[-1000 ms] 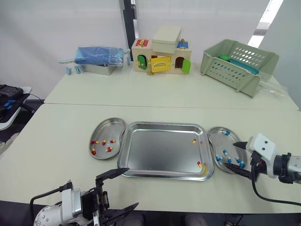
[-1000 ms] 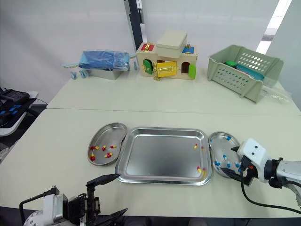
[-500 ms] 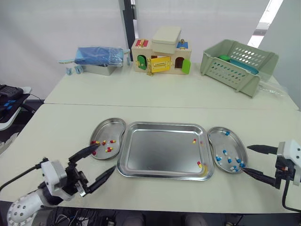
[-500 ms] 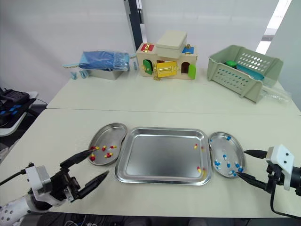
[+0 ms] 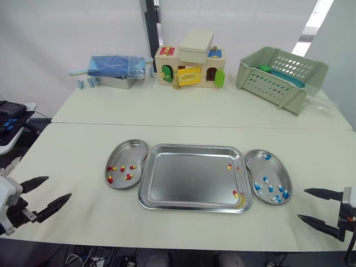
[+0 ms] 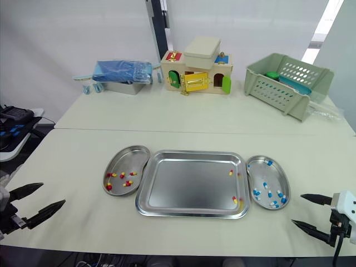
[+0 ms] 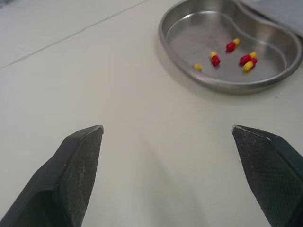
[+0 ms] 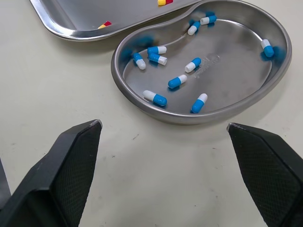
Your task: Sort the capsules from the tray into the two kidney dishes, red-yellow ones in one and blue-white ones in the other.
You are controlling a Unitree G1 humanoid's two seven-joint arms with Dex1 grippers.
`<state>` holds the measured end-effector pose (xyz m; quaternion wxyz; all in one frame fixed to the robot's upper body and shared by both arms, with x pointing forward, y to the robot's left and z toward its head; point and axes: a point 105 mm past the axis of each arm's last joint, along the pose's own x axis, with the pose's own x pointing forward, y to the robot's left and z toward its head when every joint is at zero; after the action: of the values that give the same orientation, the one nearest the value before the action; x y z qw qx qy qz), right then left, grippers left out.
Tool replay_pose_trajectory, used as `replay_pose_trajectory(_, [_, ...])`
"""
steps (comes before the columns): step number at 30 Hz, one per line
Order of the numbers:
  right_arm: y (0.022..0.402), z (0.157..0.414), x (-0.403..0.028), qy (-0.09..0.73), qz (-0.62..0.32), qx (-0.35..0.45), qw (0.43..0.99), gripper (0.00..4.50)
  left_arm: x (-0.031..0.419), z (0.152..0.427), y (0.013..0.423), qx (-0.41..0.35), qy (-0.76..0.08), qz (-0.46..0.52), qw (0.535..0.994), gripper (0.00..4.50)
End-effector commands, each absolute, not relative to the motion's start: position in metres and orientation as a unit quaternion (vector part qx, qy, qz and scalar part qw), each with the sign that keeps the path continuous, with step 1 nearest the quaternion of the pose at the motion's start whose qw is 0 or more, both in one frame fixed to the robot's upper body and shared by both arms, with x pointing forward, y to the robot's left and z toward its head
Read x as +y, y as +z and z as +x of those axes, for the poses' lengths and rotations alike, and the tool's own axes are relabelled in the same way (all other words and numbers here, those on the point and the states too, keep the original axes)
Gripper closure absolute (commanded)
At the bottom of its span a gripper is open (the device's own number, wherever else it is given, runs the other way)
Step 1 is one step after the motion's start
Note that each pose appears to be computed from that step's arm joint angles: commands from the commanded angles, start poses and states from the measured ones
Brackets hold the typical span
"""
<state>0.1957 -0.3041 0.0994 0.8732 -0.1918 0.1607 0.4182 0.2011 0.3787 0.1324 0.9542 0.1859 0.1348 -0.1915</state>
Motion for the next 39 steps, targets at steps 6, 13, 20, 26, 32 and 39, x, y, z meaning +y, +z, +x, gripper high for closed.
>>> replay_pose_trajectory(6, [0.113,0.207,-0.303,0.409,-0.208,0.155,0.875,0.02,0.405,0.209,0.151,0.145,-0.169,0.224,0.949,0.00])
replay_pose_trajectory(13, [0.110,0.211,-0.302,0.397,-0.203,0.151,0.882,0.02,0.406,0.215,0.152,0.150,-0.175,0.226,0.946,0.00])
replay_pose_trajectory(20, [0.102,0.201,-0.309,0.395,-0.197,0.156,0.884,0.02,0.403,0.213,0.144,0.166,-0.185,0.220,0.943,0.00])
replay_pose_trajectory(26, [0.095,0.193,-0.315,0.392,-0.189,0.158,0.887,0.02,0.403,0.209,0.136,0.211,-0.199,0.226,0.930,0.00])
replay_pose_trajectory(32, [0.092,0.190,-0.316,0.388,-0.175,0.147,0.893,0.02,0.398,0.217,0.141,0.207,-0.215,0.236,0.925,0.00])
replay_pose_trajectory(39, [0.094,0.178,-0.297,0.388,-0.159,0.088,0.904,0.02,0.369,0.232,0.145,0.199,-0.275,0.243,0.909,0.00])
